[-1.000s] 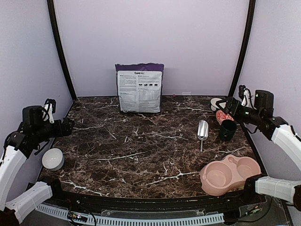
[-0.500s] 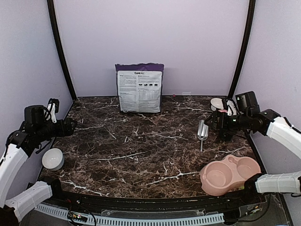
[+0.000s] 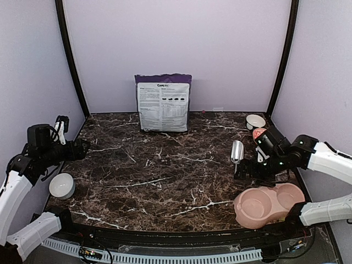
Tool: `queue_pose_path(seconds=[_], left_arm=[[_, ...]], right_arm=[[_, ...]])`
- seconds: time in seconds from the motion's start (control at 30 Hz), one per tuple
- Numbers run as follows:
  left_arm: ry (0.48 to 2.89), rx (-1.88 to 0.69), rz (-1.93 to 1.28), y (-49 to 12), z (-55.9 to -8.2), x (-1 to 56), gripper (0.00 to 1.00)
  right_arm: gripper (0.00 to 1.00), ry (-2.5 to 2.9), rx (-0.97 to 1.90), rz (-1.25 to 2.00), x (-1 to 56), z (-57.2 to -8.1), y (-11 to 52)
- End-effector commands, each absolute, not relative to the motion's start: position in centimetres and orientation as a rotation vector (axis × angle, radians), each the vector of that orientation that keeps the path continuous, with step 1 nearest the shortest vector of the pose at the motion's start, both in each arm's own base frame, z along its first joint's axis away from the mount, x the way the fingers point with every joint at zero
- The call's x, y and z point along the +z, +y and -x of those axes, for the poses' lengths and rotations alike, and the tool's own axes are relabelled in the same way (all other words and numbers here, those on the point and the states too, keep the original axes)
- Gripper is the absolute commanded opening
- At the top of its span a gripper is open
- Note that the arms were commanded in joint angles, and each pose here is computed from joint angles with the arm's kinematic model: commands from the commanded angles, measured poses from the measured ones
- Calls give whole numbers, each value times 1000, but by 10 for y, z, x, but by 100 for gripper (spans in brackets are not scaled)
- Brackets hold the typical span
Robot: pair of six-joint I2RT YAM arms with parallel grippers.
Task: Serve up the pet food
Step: Pick up the pet food bowl from the corner of the board.
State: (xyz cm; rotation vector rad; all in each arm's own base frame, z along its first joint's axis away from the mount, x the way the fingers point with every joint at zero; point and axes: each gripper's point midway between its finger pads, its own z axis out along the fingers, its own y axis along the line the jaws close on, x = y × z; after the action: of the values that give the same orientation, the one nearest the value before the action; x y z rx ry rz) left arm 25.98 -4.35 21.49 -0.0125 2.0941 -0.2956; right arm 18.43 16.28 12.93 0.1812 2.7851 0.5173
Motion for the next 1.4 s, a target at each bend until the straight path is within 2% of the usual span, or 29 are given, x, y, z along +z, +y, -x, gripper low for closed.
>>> queue_pose_path(seconds=[0.0,0.33,0.53,0.87,1.0,1.13,1.37], left_arm=[[2082,-307,-15,-47,-260,215,89],[2074,-295,-20,-48,-258,216,88],[2069,-293,-23,-48,-257,217,88],[2074,-287,-31,-50,-256,216,88],[2072,-284,-29,-49,-256,217,88],[2070,-283,-31,-49,-256,217,88],[2069,-285,-34,-50,-256,217,88]], right_arm=[[99,2854,446,-285,108,-165,160],[99,2938,331,-227,84,-149,173],[97,2911,236,-233,74,-157,168],[66,2924,202,-189,50,-168,181],[45,2948,208,-152,45,-166,187],[28,2978,259,-121,45,-160,199],[16,3003,276,-86,44,-144,214]])
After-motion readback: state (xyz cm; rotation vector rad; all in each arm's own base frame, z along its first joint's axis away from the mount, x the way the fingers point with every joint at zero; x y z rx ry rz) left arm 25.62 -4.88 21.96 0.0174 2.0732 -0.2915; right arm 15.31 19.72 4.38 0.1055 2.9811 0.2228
